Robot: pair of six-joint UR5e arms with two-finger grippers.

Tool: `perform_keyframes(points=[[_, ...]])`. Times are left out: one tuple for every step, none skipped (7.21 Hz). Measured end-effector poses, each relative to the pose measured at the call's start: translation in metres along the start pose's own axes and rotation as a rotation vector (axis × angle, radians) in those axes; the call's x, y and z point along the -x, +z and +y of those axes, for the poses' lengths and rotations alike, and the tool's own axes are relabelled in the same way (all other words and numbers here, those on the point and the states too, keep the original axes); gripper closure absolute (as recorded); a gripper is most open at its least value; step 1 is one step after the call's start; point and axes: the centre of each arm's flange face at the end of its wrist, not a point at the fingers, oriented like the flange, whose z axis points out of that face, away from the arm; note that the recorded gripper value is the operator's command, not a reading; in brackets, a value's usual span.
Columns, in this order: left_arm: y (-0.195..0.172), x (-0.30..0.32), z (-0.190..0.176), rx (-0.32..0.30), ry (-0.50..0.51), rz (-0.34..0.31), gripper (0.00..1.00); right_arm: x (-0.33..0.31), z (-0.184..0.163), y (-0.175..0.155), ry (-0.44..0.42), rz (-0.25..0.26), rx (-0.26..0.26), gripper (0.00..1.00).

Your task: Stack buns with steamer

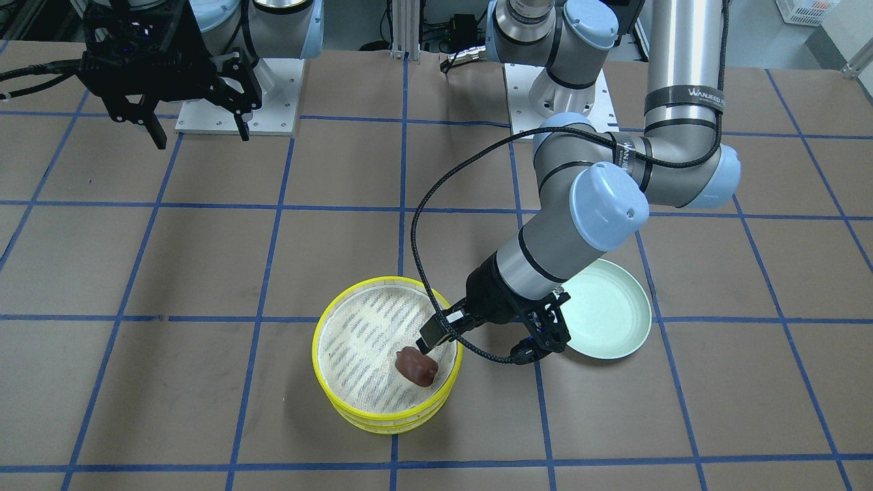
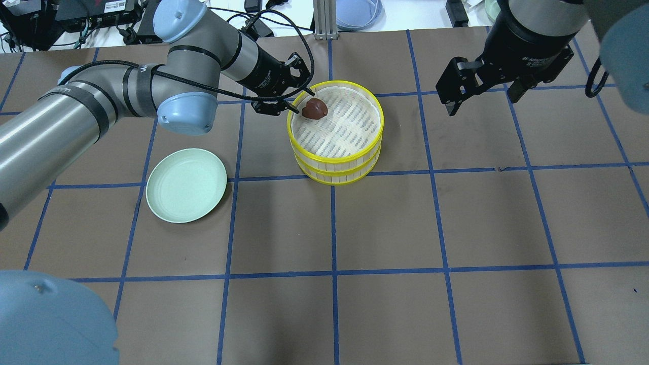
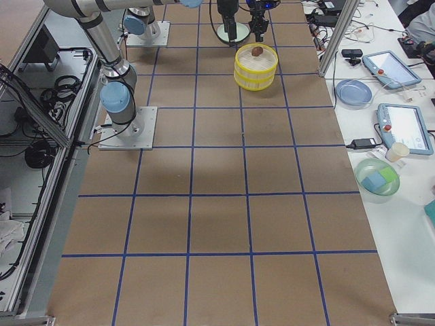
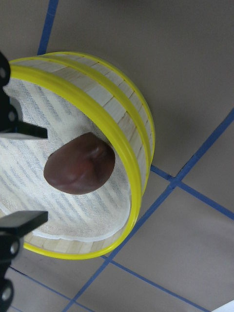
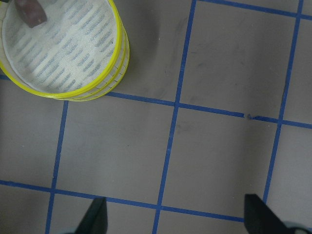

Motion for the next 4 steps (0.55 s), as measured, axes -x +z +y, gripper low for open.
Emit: perform_keyframes(points=[[-0.007,-0.005,-0.001,-0.02,0.012,0.0,0.01,0.0,0.0,0.0,-0.004,0.001,-0.002,0.0],[-0.022,-0.01,-0.005,-0.066,0.054,-0.021,0.0,0.0,0.0,-0.001,-0.006,0.001,-0.006,0.0],[-0.042,-0.01,-0.015,-0.114,0.134,-0.071,0.0,0.0,0.0,-0.001,-0.009,0.0,-0.009,0.0],[-0.07,0.0,-0.032,-0.14,0.228,-0.138,0.0,-0.001,-0.004,-0.001,-0.013,0.007,-0.015,0.0]])
